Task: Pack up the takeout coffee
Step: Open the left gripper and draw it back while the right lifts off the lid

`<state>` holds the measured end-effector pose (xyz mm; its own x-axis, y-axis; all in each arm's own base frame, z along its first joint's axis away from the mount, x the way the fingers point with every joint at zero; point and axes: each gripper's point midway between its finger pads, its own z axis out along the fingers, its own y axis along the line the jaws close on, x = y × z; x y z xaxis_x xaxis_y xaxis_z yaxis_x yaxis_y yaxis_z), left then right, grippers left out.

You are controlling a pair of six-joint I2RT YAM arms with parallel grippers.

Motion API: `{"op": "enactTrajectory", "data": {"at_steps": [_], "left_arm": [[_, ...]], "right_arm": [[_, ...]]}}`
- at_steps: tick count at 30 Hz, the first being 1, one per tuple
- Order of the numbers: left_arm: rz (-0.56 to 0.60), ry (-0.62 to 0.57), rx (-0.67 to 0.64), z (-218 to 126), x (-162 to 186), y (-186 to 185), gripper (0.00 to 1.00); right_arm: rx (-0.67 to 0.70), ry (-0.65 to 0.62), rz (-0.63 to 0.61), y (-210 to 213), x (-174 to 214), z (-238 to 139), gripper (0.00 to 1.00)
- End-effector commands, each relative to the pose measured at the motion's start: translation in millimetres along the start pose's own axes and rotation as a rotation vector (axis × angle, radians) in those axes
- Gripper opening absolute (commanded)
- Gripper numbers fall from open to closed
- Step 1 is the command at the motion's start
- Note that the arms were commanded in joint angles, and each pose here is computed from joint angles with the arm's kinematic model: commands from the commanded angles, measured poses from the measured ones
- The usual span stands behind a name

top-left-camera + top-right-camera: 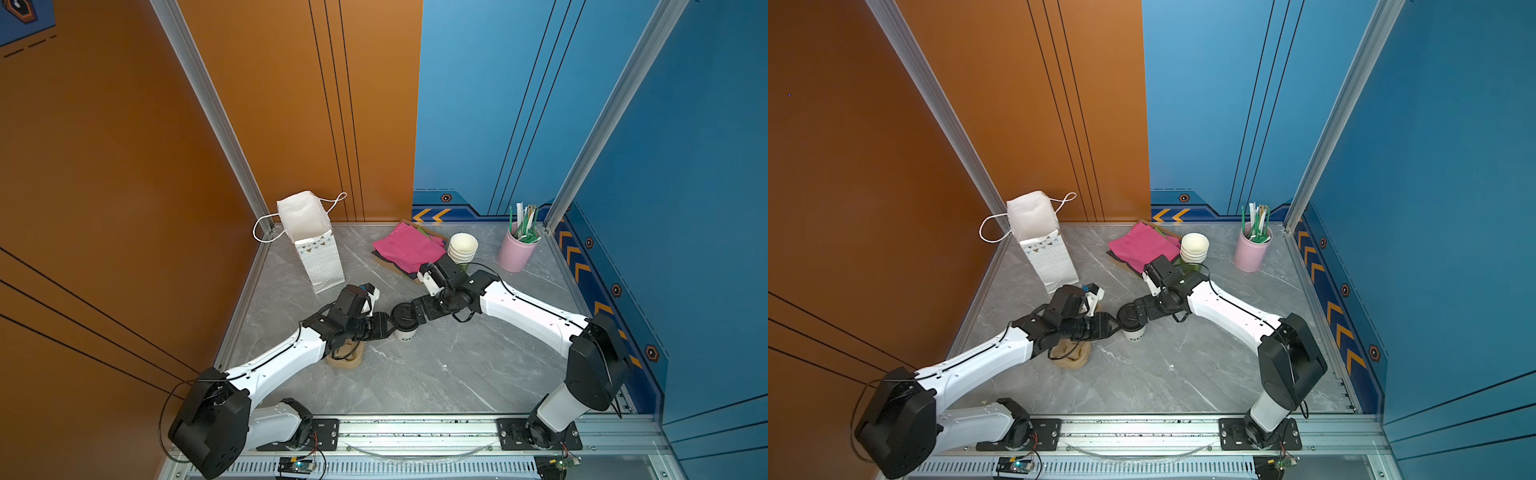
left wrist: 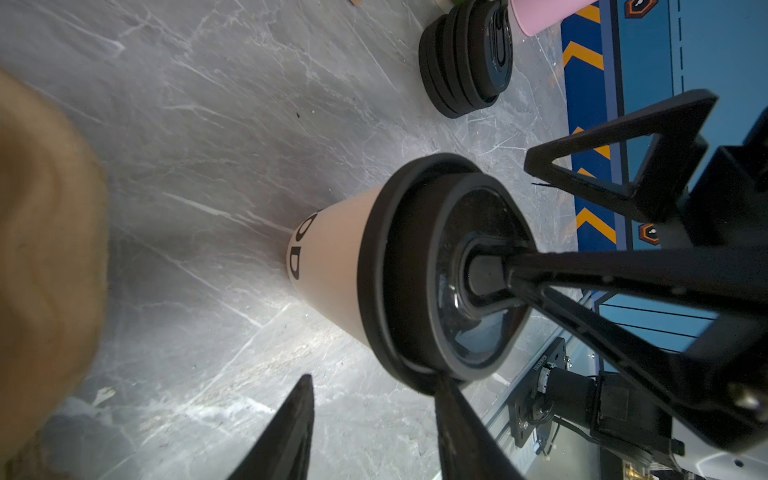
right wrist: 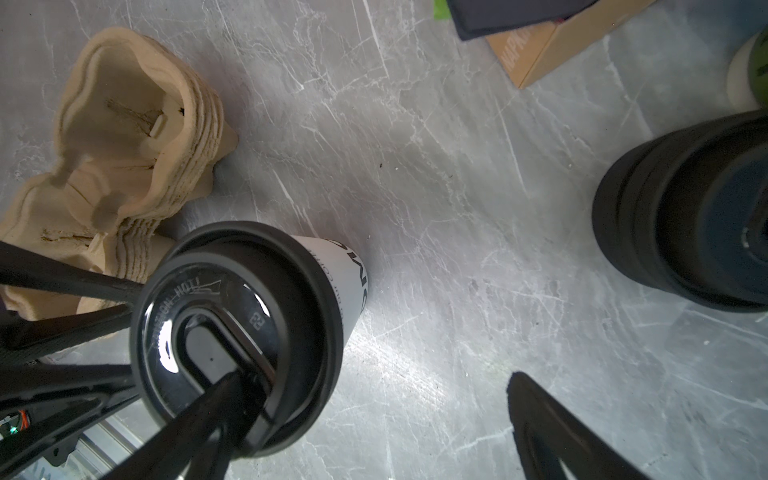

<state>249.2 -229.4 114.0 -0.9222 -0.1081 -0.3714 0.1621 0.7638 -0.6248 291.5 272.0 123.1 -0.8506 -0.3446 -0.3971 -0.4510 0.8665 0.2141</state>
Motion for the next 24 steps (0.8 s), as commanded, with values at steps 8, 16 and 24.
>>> {"op": "enactTrajectory", "data": {"at_steps": [8, 16, 24], "left_arm": [[-0.002, 0.142, -0.266, 14.4, 44.7, 64.8, 0.47], [0.012, 0.126, -0.221, 11.4, 34.3, 52.2, 0.47], [0.094, -0.038, -0.014, -24.7, -32.2, -23.0, 0.65]], "right_arm": [[0.143, 0.350, 0.018, -39.4, 95.6, 38.5, 1.00], [0.137, 0.350, 0.018, -38.6, 95.5, 38.3, 1.00], [0.126, 0.330, -0.004, -35.4, 87.0, 35.9, 1.00]]}}
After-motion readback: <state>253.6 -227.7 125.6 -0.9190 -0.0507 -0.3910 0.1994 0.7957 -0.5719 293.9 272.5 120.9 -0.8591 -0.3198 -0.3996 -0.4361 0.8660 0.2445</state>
